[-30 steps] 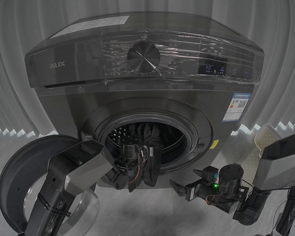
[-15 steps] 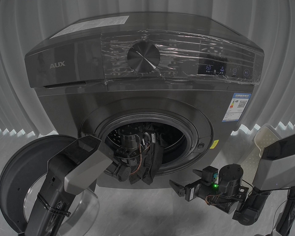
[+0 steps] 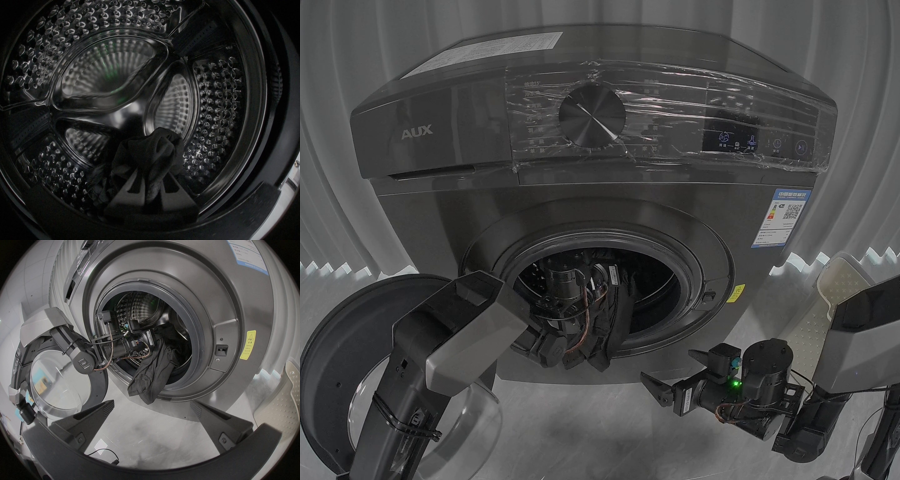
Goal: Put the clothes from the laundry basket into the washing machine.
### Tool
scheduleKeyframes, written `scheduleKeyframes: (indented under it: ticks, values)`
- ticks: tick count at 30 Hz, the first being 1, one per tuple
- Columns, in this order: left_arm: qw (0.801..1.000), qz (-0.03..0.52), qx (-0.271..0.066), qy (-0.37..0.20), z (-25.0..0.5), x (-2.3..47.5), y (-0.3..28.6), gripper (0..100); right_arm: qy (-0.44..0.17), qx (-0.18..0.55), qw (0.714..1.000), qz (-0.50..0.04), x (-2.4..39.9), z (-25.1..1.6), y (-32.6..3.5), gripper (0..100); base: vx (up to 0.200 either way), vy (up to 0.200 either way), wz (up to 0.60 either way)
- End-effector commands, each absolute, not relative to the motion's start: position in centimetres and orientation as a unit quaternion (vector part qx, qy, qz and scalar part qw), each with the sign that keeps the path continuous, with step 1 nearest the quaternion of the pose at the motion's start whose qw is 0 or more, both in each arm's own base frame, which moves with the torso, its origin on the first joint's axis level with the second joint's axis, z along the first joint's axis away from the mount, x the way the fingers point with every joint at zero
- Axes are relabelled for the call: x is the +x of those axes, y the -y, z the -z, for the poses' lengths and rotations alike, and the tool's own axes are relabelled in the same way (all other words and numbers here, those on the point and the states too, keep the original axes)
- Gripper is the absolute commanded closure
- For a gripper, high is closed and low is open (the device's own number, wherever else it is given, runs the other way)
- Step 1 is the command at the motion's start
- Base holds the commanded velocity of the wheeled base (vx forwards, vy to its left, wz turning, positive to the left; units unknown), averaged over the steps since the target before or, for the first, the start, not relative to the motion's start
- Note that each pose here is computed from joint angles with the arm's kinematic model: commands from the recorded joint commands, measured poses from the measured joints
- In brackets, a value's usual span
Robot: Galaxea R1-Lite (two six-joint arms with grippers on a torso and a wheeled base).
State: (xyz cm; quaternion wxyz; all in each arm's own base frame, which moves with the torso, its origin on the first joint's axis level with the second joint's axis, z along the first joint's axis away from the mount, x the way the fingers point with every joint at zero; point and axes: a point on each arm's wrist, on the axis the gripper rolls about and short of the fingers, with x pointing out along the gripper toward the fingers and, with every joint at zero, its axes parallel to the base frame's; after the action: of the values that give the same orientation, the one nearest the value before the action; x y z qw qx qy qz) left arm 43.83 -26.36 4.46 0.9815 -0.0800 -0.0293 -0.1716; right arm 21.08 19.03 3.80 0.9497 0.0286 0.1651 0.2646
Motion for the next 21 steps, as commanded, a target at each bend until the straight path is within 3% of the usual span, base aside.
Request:
scheduleKeyframes:
  ticks: [1, 3, 4, 9, 15, 21]
  values:
    - [0.981, 0.172, -0.084, 0.032, -4.4, 44.0, 26.4, 100, -0.161, 0.031, 0.95, -0.265, 21.0, -4.0, -19.1, 0, 0.0, 0.0, 0.0]
    - [0.981, 0.172, -0.082, 0.028, -3.6, 44.0, 26.5, 100, -0.162, 0.032, 0.95, -0.264, 21.0, -4.1, -19.0, 0, 0.0, 0.0, 0.0]
    - [0.981, 0.171, -0.082, 0.028, -3.5, 44.1, 26.4, 0, -0.158, 0.034, 0.951, -0.265, 21.0, -4.3, -19.0, 0, 0.0, 0.0, 0.0]
    - [0.981, 0.173, -0.084, 0.023, -3.6, 43.6, 26.4, 0, -0.156, 0.036, 0.952, -0.262, 21.1, -4.4, -18.8, 0, 0.0, 0.0, 0.0]
    - [0.981, 0.182, -0.064, -0.027, -5.2, 41.0, 25.4, 0, -0.157, 0.036, 0.952, -0.259, 21.3, -4.3, -18.6, 0, 0.0, 0.0, 0.0]
    - [0.974, 0.199, -0.007, -0.11, -2.5, 38.6, 23.7, 0, -0.156, 0.037, 0.953, -0.258, 21.3, -4.5, -18.5, 0, 0.0, 0.0, 0.0]
